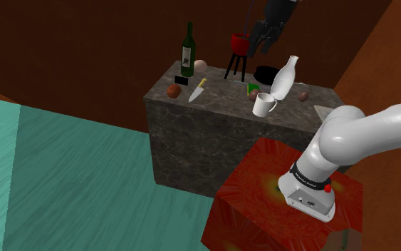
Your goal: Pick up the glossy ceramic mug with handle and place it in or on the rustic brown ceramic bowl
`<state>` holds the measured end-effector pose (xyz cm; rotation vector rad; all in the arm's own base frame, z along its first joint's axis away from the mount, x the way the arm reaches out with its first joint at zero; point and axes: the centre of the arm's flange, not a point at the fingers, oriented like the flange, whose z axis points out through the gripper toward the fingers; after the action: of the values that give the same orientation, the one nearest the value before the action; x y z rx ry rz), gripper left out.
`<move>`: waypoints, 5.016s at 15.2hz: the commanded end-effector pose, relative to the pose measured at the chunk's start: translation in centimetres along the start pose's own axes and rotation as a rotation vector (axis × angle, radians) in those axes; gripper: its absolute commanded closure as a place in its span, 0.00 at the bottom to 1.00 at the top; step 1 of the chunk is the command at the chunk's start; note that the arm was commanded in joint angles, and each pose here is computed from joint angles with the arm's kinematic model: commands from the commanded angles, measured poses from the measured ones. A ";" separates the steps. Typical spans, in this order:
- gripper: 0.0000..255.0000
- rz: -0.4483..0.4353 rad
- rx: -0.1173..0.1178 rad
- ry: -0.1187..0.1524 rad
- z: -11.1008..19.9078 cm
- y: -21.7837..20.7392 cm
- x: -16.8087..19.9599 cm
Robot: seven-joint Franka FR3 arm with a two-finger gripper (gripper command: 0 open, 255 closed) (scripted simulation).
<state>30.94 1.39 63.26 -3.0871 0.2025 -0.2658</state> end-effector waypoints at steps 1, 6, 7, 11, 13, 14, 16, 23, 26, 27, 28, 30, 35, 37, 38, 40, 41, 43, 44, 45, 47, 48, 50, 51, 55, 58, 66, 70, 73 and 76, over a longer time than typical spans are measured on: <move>0.00 0.000 0.000 0.000 0.0 0.0 0.0; 0.00 -0.030 -0.020 -0.023 4.9 4.0 -0.5; 0.00 -0.036 -0.024 -0.028 5.9 4.8 -0.7; 0.00 -0.060 -0.041 -0.047 9.8 8.1 -1.1; 0.00 -0.072 -0.049 -0.056 11.7 9.7 -1.3; 0.00 -0.078 -0.053 -0.061 12.7 10.6 -1.4; 0.00 -0.090 -0.061 -0.070 14.5 12.3 -1.6; 0.00 -0.132 -0.089 -0.103 21.0 18.3 -2.3; 0.00 -0.147 -0.099 -0.115 23.3 20.5 -2.5; 0.00 -0.147 -0.099 -0.115 23.8 20.6 -2.6; 0.00 -0.147 -0.099 -0.115 24.3 20.6 -2.7; 0.00 -0.147 -0.099 -0.115 25.3 20.7 -2.8; 0.00 -0.147 -0.099 -0.115 27.2 20.9 -3.0; 0.00 -0.147 -0.099 -0.115 27.2 20.9 -3.0; 0.00 -0.147 -0.099 -0.115 27.2 20.9 -3.0; 0.00 -0.147 -0.099 -0.115 27.2 20.9 -3.0; 0.00 -0.147 -0.099 -0.115 27.2 20.9 -3.0; 1.00 -0.147 -0.099 -0.115 27.2 20.9 -3.0; 1.00 -0.147 -0.099 -0.115 27.2 20.9 -3.0; 1.00 -0.147 -0.099 -0.115 27.2 20.9 -3.0; 1.00 -0.147 -0.099 -0.115 27.2 20.9 -3.0; 1.00 -0.147 -0.099 -0.115 27.2 20.9 -3.0; 1.00 -0.147 -0.099 -0.115 27.2 20.9 -3.0; 1.00 -0.147 -0.099 -0.115 27.2 20.9 -3.0; 1.00 -0.147 -0.099 -0.115 25.1 20.8 -2.6; 1.00 -0.147 -0.099 -0.115 23.6 20.7 -2.4; 1.00 -0.147 -0.099 -0.115 19.4 20.5 -1.6; 1.00 -0.147 -0.099 -0.115 17.3 20.4 -1.3; 1.00 -0.147 -0.099 -0.115 15.8 20.4 -1.0; 1.00 -0.147 -0.099 -0.115 14.2 20.3 -0.8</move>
<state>29.96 -18.33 47.62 -3.2079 -0.0148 -0.0848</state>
